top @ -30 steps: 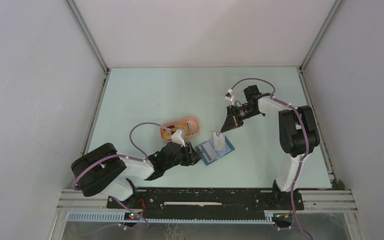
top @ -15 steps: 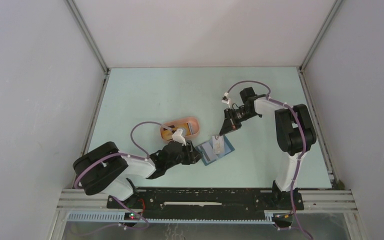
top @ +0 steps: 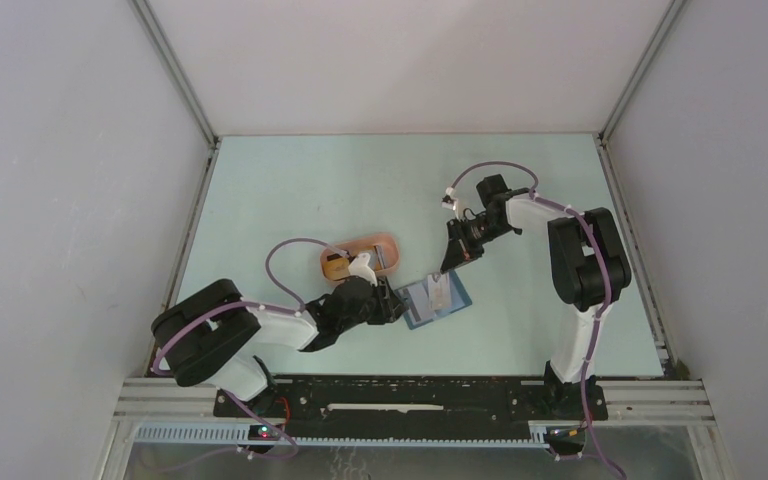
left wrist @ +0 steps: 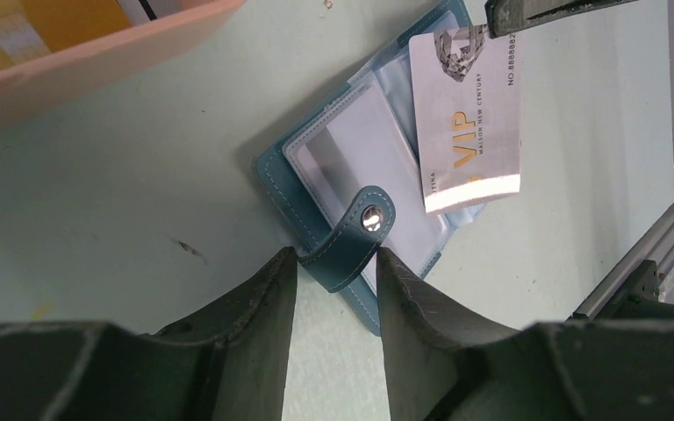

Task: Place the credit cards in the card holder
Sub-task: Insert the credit card into the card holder.

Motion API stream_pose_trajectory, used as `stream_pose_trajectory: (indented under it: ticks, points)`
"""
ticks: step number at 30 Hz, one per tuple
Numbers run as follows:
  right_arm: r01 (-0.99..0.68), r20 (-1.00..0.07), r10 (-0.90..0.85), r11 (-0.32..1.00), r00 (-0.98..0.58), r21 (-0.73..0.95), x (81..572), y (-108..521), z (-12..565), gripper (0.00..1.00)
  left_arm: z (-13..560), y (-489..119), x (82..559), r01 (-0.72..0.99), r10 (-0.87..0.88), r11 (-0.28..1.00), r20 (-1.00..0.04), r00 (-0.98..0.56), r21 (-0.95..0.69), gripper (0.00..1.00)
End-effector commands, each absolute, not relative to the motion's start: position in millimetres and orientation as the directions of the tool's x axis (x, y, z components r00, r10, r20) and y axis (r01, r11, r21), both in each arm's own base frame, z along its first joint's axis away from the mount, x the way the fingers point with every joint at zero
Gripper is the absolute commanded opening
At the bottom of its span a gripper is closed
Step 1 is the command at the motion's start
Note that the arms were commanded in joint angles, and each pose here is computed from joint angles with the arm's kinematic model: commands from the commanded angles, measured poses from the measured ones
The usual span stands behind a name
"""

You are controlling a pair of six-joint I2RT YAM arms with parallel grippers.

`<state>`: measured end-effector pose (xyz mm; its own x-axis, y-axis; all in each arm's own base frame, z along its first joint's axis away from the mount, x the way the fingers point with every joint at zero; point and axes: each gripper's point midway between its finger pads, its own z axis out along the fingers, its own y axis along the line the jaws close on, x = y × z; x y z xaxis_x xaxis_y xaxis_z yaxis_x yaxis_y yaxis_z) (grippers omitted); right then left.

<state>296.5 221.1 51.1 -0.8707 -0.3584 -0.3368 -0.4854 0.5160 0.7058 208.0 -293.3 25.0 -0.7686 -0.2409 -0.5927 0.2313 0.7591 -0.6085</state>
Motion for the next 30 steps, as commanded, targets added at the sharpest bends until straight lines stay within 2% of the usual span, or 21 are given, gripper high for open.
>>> stream_pose_trajectory:
  ticks: [1,8,17,30]
  points:
    - [-0.552,-0.405,-0.376,0.529,-0.834,0.645,309,221,64,0.0,19,-289,214,0.2,-0.235,0.799,-0.6,-0.765,-0.567,0.44]
    - [-0.576,-0.451,-0.359,0.535,-0.818,0.618,314,218,73,0.0,18,-290,213,0.202,-0.23,0.799,-0.599,-0.767,-0.566,0.44]
    - [-0.594,-0.502,-0.318,0.467,-0.804,0.656,310,225,84,0.0,21,-293,213,0.21,-0.228,0.79,-0.595,-0.771,-0.576,0.44]
    - [-0.579,-0.49,-0.308,0.439,-0.815,0.687,302,229,77,0.0,23,-297,212,0.217,-0.23,0.777,-0.588,-0.776,-0.591,0.43]
